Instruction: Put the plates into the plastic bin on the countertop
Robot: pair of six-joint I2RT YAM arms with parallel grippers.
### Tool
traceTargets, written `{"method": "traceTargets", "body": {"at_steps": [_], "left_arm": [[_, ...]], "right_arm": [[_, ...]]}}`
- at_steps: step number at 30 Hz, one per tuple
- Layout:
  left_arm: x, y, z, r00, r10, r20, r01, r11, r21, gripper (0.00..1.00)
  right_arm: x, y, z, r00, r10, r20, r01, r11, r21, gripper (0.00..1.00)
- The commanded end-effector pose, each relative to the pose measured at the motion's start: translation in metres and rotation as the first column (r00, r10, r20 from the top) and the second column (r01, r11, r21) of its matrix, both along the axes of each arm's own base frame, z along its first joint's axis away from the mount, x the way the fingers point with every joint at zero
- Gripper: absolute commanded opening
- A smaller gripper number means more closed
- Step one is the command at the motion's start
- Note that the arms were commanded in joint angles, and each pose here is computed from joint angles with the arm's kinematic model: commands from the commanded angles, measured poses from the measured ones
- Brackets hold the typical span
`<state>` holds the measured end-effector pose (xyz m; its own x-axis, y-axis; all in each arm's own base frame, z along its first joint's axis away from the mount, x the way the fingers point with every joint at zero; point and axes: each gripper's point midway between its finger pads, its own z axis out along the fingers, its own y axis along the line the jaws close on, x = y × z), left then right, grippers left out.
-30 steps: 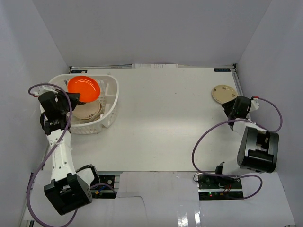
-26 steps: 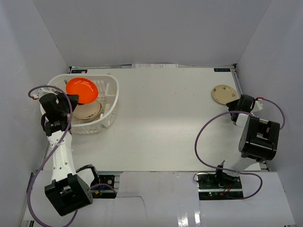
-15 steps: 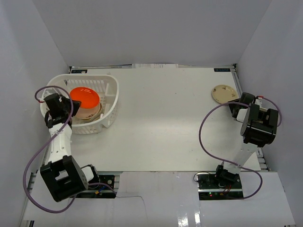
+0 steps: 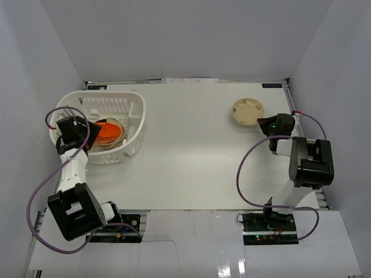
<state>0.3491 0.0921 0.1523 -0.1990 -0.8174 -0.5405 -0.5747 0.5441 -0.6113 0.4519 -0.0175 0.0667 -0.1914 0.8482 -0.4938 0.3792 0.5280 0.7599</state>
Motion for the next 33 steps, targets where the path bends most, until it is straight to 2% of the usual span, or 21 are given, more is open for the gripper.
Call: {"method": "traceTargets", "body": {"at_steps": [1, 3, 6, 9, 12, 15, 17, 20, 21, 22, 24, 26, 28, 29, 32, 33], "left_arm": [[0.002, 0.004, 0.007, 1.0, 0.002, 0.013, -0.003, 1.0, 0.024, 0.81], [0.005, -0.002, 0.014, 0.998, -0.052, 0.031, 0.051, 0.998, 0.021, 0.98], [0.011, -0.016, 0.051, 0.981, -0.149, 0.125, 0.144, 0.988, 0.049, 0.98], [0.008, -0.031, 0.088, 0.949, -0.229, 0.217, 0.214, 0.973, 0.09, 0.98], [-0.004, -0.049, 0.115, 0.914, -0.293, 0.28, 0.273, 0.956, 0.108, 0.98], [-0.019, -0.078, 0.129, 0.861, -0.392, 0.324, 0.373, 0.92, 0.12, 0.98], [-0.029, -0.085, 0.12, 0.867, -0.407, 0.286, 0.395, 0.913, 0.102, 0.98], [-0.042, -0.089, 0.109, 0.875, -0.41, 0.256, 0.4, 0.912, 0.093, 0.98], [-0.046, -0.096, 0.109, 0.862, -0.429, 0.271, 0.424, 0.902, 0.081, 0.98], [-0.051, -0.112, 0.117, 0.811, -0.492, 0.315, 0.495, 0.866, 0.079, 0.97], [-0.058, -0.128, 0.115, 0.767, -0.544, 0.34, 0.562, 0.825, 0.051, 0.97], [-0.063, -0.141, 0.122, 0.717, -0.588, 0.374, 0.607, 0.791, 0.078, 0.97], [-0.065, -0.149, 0.119, 0.692, -0.614, 0.379, 0.633, 0.769, 0.089, 0.97], [-0.065, -0.156, 0.121, 0.656, -0.642, 0.397, 0.665, 0.74, 0.097, 0.97], [-0.061, -0.164, 0.103, 0.641, -0.668, 0.379, 0.709, 0.704, 0.04, 0.93], [-0.061, -0.167, 0.1, 0.634, -0.675, 0.376, 0.718, 0.695, 0.036, 0.86]], "right_arm": [[0.007, 0.082, 0.107, 0.924, 0.216, 0.316, -0.205, 0.976, -0.068, 0.08], [0.001, 0.12, 0.128, 0.878, 0.318, 0.357, -0.307, 0.948, -0.087, 0.08], [-0.018, 0.198, 0.169, 0.753, 0.512, 0.414, -0.493, 0.855, -0.159, 0.08], [-0.036, 0.258, 0.212, 0.624, 0.635, 0.456, -0.61, 0.76, -0.224, 0.08], [-0.058, 0.312, 0.22, 0.528, 0.714, 0.461, -0.705, 0.67, -0.231, 0.08], [-0.073, 0.356, 0.225, 0.462, 0.755, 0.466, -0.766, 0.604, -0.22, 0.08], [-0.078, 0.375, 0.232, 0.435, 0.765, 0.474, -0.781, 0.583, -0.223, 0.08], [-0.094, 0.406, 0.222, 0.387, 0.804, 0.452, -0.832, 0.516, -0.204, 0.08], [-0.102, 0.42, 0.22, 0.364, 0.817, 0.447, -0.851, 0.487, -0.196, 0.08], [-0.105, 0.426, 0.219, 0.353, 0.824, 0.443, -0.861, 0.472, -0.192, 0.08], [-0.114, 0.44, 0.213, 0.33, 0.841, 0.429, -0.881, 0.438, -0.181, 0.08], [-0.12, 0.446, 0.213, 0.313, 0.849, 0.425, -0.892, 0.417, -0.176, 0.08], [-0.128, 0.453, 0.209, 0.293, 0.859, 0.42, -0.907, 0.389, -0.163, 0.08], [-0.132, 0.454, 0.209, 0.282, 0.862, 0.421, -0.912, 0.377, -0.16, 0.08], [-0.144, 0.461, 0.205, 0.253, 0.873, 0.418, -0.928, 0.341, -0.151, 0.08], [-0.148, 0.464, 0.206, 0.241, 0.875, 0.419, -0.933, 0.329, -0.15, 0.08]]}}
